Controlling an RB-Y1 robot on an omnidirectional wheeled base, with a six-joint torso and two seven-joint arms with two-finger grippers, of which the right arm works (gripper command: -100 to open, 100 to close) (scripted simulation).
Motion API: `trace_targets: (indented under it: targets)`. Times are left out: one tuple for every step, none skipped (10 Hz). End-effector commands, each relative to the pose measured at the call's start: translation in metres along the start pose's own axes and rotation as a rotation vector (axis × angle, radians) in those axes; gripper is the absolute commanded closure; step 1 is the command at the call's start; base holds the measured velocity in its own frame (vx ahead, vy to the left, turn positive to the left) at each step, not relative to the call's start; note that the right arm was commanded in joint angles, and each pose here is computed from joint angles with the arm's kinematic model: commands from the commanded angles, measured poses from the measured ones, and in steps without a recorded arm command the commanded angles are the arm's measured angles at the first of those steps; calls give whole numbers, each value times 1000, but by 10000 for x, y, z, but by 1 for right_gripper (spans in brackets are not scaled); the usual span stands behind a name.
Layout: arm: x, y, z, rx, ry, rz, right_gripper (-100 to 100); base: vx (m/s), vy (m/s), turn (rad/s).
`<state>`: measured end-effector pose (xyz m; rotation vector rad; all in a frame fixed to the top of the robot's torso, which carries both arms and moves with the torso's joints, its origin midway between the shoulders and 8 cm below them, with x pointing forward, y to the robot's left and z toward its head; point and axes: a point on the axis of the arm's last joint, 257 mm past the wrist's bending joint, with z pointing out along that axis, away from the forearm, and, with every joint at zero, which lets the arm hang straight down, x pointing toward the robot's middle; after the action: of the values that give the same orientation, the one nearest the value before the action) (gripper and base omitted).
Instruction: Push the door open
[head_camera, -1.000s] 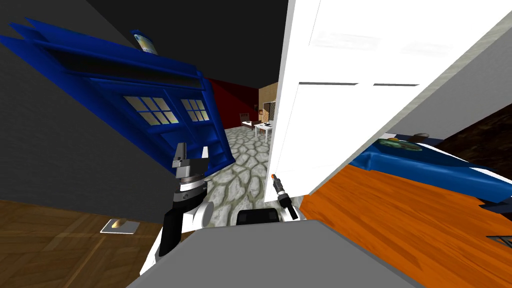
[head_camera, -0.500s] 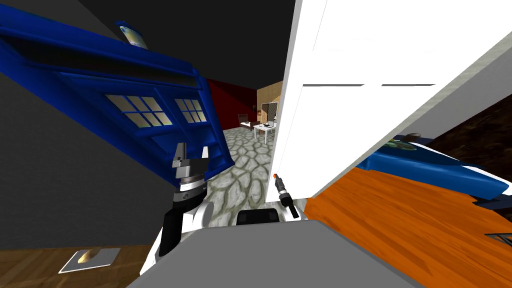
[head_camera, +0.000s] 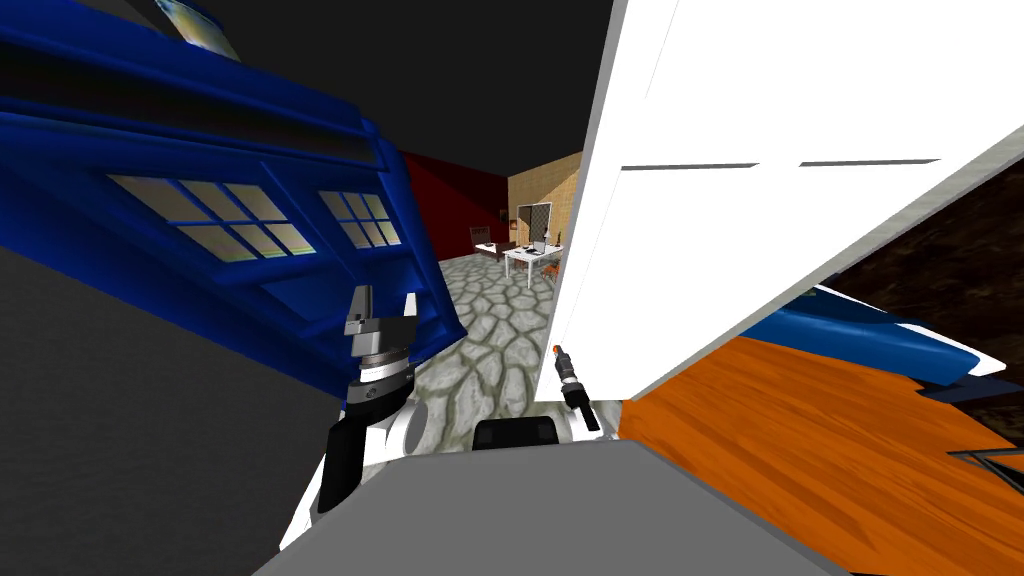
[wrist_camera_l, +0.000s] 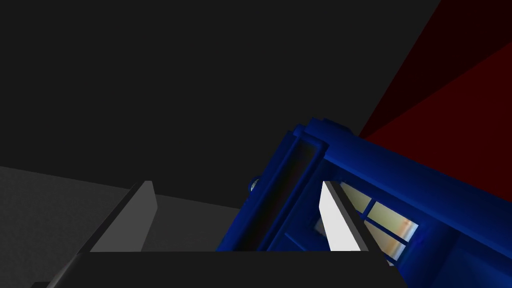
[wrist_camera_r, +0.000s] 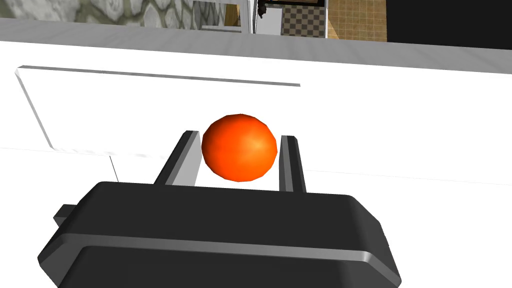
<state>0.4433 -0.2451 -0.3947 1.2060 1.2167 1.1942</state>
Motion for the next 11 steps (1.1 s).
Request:
trace_targets:
  targets:
    - [-92, 32, 41, -7, -29, 5, 100, 194, 80, -79]
    - [-121, 32, 51, -6, -43, 11, 100, 192, 90, -64]
    - [-82, -14, 13, 2, -33, 8, 100, 90, 41, -28]
    - [-222, 12, 29, -4, -56, -1, 100, 128, 55, -40]
    - [-289, 16, 30, -4, -67, -5, 100, 238, 78, -69]
    - [-360, 20, 31, -4, -81, -8, 100, 210, 82, -83]
    - [-360, 20, 31, -4, -81, -8, 100, 127, 38, -19]
    - [-503, 28, 30, -5, -112, -12, 100, 184, 64, -43]
    - [-537, 30, 30, -5, -120, -12, 100, 202, 88, -84]
    - [-537, 30, 30, -5, -120, -12, 100, 121, 46, -38]
    - [-537, 30, 30, -5, -120, -12, 100, 45, -2, 7]
